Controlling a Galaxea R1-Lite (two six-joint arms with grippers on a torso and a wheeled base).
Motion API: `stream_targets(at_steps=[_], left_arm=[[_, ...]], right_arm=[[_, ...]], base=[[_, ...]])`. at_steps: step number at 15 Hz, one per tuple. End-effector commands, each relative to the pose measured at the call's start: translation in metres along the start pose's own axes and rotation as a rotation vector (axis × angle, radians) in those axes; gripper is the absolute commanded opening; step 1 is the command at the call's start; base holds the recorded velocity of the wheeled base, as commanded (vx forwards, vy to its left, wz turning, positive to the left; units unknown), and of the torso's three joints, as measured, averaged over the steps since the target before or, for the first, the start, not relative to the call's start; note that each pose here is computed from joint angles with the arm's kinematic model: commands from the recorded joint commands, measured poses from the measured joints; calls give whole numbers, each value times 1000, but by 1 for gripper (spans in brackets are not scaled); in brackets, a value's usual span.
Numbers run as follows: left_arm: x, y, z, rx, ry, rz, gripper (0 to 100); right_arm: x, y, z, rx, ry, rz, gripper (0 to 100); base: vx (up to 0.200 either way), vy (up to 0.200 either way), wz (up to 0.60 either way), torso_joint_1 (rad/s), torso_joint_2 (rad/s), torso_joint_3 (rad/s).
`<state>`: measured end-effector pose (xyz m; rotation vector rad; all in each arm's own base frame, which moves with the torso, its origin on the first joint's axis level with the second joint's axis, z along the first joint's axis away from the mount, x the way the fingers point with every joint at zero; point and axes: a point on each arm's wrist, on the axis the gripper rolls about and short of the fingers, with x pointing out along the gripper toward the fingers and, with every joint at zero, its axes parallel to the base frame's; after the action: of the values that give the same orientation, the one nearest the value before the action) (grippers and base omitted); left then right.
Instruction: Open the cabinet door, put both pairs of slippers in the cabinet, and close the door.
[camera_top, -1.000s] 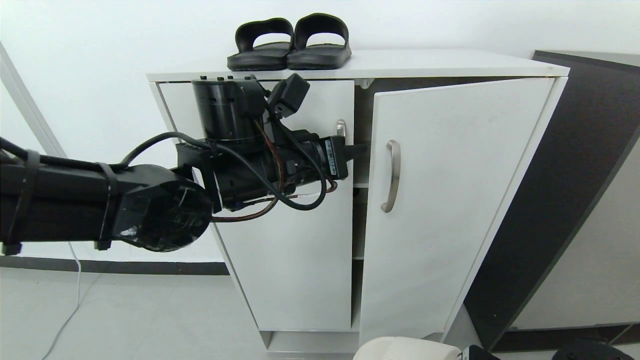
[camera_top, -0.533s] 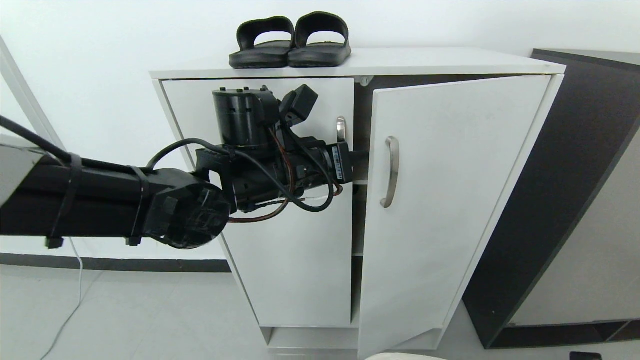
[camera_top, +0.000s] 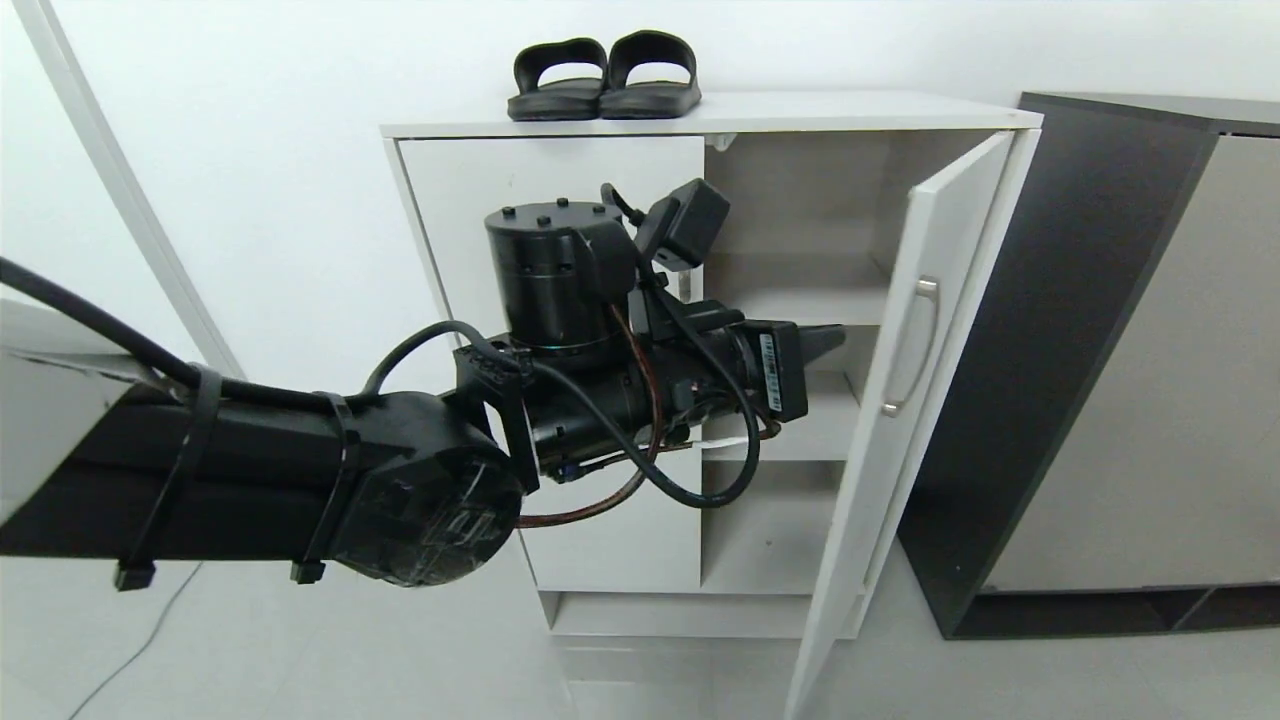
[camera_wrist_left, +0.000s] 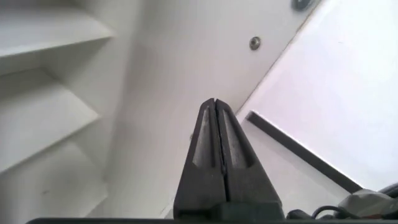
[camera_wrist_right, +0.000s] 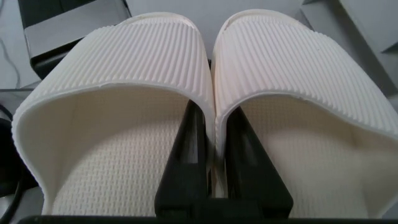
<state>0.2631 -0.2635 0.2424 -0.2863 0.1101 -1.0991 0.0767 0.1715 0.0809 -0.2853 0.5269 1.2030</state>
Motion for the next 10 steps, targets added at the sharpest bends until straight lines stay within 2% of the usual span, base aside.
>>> stream_targets(at_steps=[1, 5, 7, 9, 10], left_arm=[[0, -2, -3, -1, 3, -6, 0], [-2, 2, -6, -3, 5, 11, 0], [-12, 12, 3, 7, -18, 55, 0], [-44, 22, 25, 31, -88, 179, 0], [-66, 21, 37, 51, -123, 229, 0]], right_arm=[[0, 1, 0, -2, -1, 3, 0], [0, 0, 0, -1, 0, 0, 0], [2, -5, 4, 10, -18, -33, 0], [9, -30, 22, 96, -80, -221, 0], [16, -42, 31, 165, -108, -334, 0]], base=[[-200, 0, 0, 2, 2, 2], [0, 0, 0, 0, 0, 0], [0, 0, 0, 0, 0, 0], [0, 0, 0, 0, 0, 0], [0, 0, 0, 0, 0, 0]])
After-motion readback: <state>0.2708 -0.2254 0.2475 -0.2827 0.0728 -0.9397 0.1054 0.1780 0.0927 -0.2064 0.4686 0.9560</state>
